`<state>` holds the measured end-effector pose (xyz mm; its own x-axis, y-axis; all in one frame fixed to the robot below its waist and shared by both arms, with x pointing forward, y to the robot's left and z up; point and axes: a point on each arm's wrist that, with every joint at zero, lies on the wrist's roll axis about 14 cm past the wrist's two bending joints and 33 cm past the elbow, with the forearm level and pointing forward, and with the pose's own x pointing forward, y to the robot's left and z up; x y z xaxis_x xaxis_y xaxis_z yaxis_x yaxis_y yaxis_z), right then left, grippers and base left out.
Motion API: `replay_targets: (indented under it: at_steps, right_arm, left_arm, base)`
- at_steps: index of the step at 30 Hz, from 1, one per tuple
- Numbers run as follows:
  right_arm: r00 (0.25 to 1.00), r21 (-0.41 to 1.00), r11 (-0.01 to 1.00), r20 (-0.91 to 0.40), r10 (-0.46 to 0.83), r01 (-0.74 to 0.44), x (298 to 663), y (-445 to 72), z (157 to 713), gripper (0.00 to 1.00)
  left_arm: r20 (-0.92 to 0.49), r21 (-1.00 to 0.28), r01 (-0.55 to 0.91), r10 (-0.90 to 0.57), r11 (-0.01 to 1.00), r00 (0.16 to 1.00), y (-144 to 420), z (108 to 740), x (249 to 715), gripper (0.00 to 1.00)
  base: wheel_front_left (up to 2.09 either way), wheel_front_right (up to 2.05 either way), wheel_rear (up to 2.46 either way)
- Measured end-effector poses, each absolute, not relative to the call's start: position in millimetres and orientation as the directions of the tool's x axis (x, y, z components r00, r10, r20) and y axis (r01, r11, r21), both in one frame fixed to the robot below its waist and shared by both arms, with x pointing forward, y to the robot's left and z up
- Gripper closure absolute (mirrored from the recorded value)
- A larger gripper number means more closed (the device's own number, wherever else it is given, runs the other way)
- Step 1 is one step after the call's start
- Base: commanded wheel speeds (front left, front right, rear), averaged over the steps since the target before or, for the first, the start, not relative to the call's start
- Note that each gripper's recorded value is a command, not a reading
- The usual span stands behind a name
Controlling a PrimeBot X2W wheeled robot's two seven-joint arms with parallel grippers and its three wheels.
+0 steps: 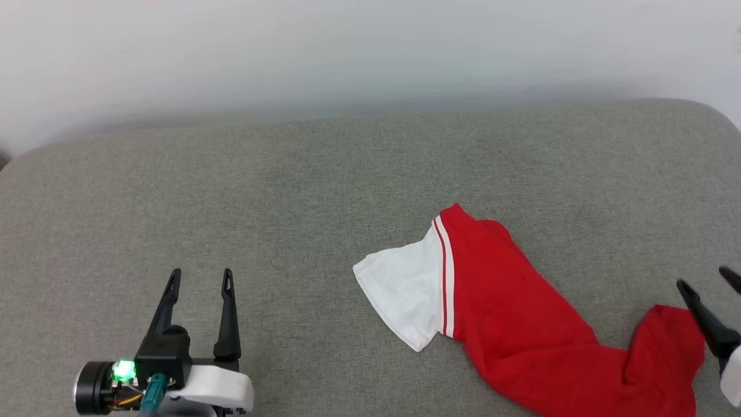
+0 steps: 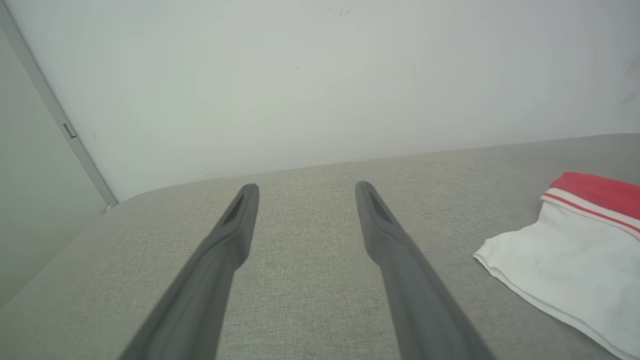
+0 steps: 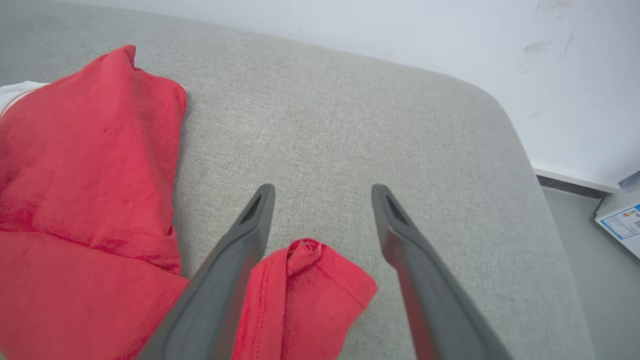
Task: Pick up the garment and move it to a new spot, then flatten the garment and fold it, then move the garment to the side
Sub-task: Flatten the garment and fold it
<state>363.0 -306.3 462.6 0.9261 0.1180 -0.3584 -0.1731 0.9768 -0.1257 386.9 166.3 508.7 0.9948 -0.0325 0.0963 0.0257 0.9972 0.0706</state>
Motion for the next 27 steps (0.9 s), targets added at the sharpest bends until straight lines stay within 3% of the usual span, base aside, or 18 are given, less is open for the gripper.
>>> replay_targets:
  at_steps: [6, 13, 22, 27]
  right_arm:
    - [0.991, -0.114, 0.988, -0.091, 0.095, -0.105, 370.3, -275.8, 511.2, 0.00]
    - [0.992, -0.021, 0.999, 0.121, 0.042, -0.040, 355.1, -232.6, 543.2, 0.00]
    - [0.988, 0.084, 0.996, 0.157, 0.013, -0.027, 347.3, -201.8, 534.2, 0.00]
    - [0.990, 0.101, 0.995, 0.139, 0.007, -0.021, 354.2, -199.3, 525.0, 0.00]
  left_arm:
    - [0.122, 0.121, 0.068, -0.083, 0.990, 0.989, 167.2, 520.0, 400.3, 0.00]
    - [0.164, 0.214, 0.165, -0.202, 0.963, 0.966, 157.7, 552.1, 437.5, 0.00]
    - [0.046, 0.338, 0.343, -0.380, 0.876, 0.924, 111.1, 585.7, 487.5, 0.00]
    - [-0.153, 0.356, 0.523, -0.504, 0.774, 0.850, 64.2, 574.0, 498.2, 0.00]
  base:
    - [0.00, 0.00, 0.00]
    - [0.00, 0.00, 0.00]
    - [0.00, 0.00, 0.00]
    - [0.00, 0.00, 0.00]
